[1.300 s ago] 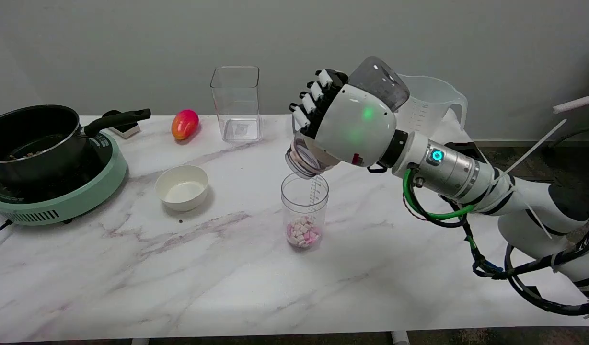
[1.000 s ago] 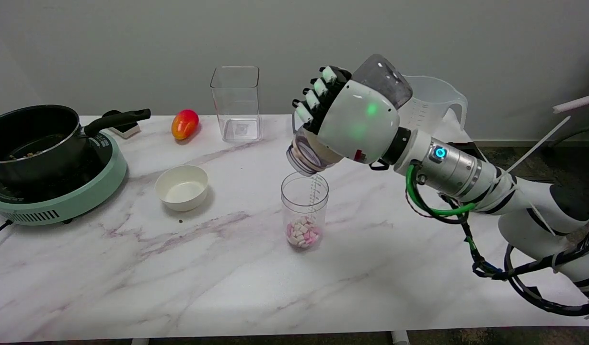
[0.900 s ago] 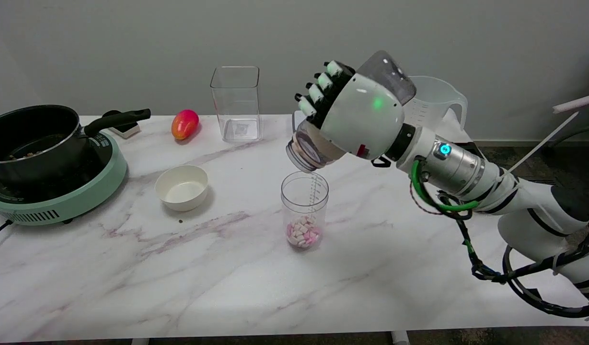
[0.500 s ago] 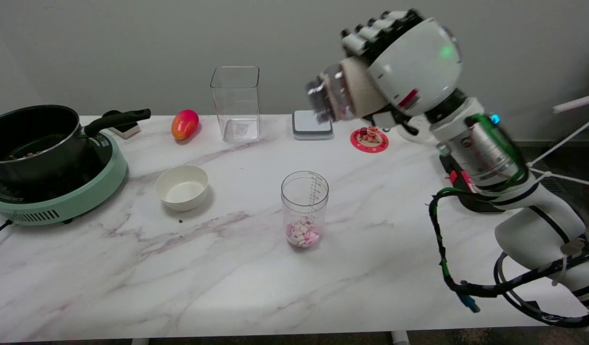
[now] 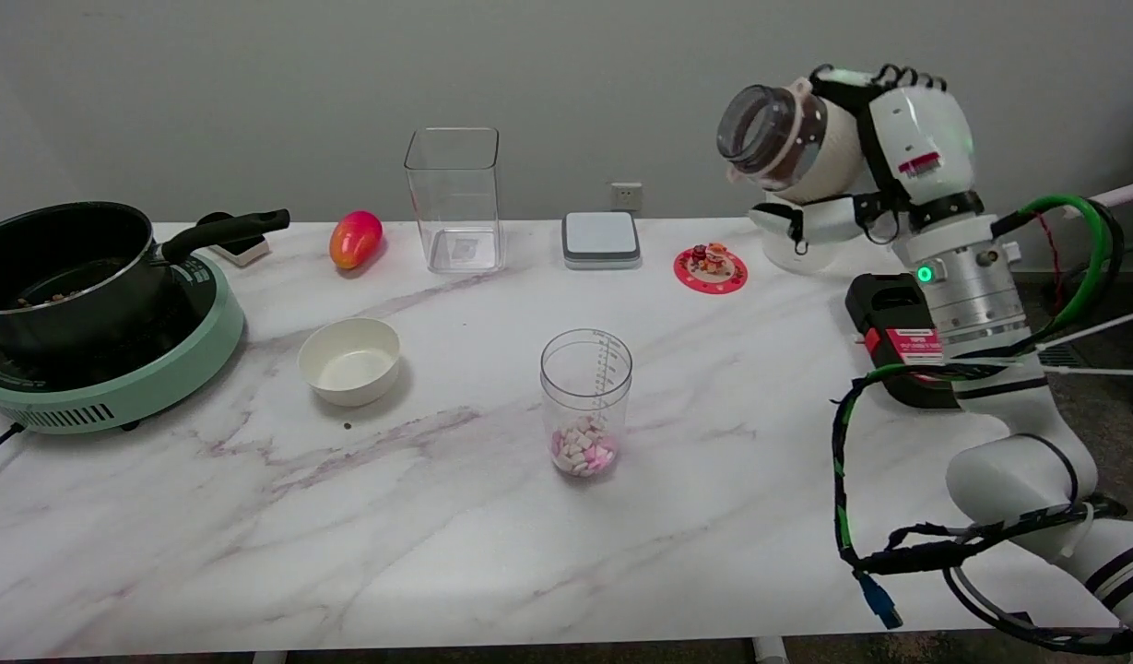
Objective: Place the bottle on the table.
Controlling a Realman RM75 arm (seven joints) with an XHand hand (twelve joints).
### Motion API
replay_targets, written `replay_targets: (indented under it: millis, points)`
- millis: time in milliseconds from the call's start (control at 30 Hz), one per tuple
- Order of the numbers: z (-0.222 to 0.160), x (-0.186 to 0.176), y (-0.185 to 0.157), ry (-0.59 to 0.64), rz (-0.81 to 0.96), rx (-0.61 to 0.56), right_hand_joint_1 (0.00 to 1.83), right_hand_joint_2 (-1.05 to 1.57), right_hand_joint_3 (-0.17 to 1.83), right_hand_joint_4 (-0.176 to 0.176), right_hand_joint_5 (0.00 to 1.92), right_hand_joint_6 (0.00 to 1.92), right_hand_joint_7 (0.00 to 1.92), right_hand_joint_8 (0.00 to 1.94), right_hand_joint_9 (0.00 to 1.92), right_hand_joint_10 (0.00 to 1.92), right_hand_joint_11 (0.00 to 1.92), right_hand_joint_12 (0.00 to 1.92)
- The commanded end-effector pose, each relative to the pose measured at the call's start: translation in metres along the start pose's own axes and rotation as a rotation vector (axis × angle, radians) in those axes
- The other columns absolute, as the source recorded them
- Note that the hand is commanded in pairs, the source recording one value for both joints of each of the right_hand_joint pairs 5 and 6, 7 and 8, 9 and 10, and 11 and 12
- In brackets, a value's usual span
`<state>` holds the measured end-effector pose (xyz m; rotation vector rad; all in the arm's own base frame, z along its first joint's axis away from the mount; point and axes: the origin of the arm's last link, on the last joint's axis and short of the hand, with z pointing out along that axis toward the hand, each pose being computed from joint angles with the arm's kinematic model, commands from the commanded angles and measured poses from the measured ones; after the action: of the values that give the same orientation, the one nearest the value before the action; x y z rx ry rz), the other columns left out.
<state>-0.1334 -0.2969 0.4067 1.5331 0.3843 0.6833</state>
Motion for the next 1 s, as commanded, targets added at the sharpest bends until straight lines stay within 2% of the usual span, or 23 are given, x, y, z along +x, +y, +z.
replay_targets:
  millis: [33,233,500,1000]
  points:
    - [-0.067,-0.103,0.088,-0.114,0.870,-0.486,1.34,1.15,0.50,0.000,1.92,1.92,1.78,1.78,1.45,1.45,1.25,1.25]
    - [-0.060,-0.136,0.075,-0.165,0.976,-0.458,1.34,1.16,0.48,0.000,1.92,1.92,1.78,1.78,1.45,1.45,1.25,1.25]
    - [-0.050,-0.168,0.051,-0.152,1.106,-0.407,1.35,1.09,0.51,0.000,1.92,1.92,1.74,1.74,1.40,1.40,1.23,1.23]
    - [-0.036,-0.193,0.009,-0.090,1.219,-0.374,1.31,1.12,0.54,0.000,1.92,1.92,1.76,1.76,1.41,1.41,1.22,1.22]
